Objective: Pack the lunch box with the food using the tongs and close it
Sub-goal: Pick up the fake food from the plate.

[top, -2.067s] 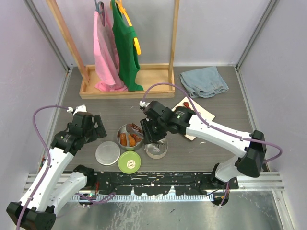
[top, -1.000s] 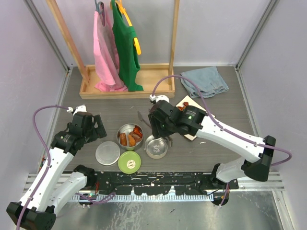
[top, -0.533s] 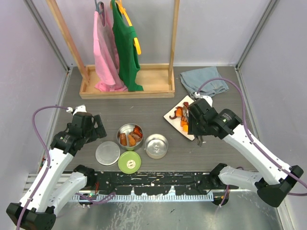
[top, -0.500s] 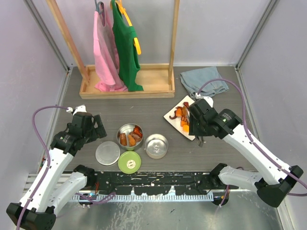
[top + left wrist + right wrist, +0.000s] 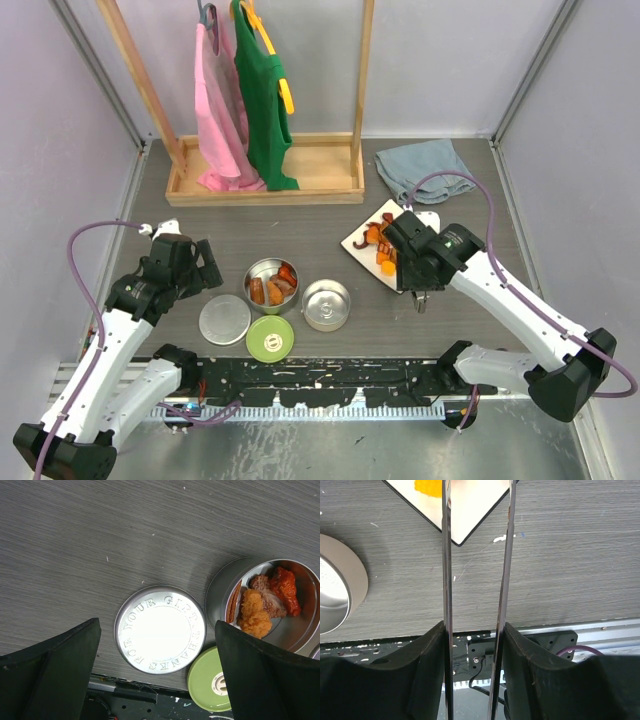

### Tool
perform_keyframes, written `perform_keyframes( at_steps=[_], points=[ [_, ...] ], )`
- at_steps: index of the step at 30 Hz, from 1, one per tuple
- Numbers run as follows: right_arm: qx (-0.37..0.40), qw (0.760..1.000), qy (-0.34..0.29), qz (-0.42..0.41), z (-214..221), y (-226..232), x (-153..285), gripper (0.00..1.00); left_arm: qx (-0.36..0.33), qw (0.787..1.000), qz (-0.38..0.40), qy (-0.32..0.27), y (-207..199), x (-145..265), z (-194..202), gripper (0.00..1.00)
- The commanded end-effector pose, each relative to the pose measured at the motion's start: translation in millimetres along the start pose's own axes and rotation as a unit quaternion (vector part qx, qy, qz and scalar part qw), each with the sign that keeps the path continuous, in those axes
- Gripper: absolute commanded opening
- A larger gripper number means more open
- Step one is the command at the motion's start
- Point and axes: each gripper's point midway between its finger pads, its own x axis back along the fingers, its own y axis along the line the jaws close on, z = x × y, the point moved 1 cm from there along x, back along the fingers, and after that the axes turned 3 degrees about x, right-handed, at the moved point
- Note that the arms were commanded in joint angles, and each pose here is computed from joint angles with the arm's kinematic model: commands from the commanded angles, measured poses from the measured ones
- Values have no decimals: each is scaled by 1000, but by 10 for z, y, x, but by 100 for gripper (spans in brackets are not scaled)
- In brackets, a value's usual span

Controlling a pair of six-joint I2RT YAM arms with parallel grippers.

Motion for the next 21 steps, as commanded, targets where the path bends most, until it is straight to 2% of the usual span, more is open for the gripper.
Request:
perform_keyframes(
  at_steps=[1, 7, 21],
  points=[
    [-17, 999, -27, 15, -117, -76, 32, 50, 6, 1000, 19, -21, -91, 21, -123, 98],
    [-17, 999, -17, -30, -96, 31, -69, 49, 5, 1000, 18, -19, -89, 18, -120, 98],
    [-9, 999, 3, -34, -77, -3, -201, 47, 5, 1000, 17, -20, -85, 14, -124, 98]
  ],
)
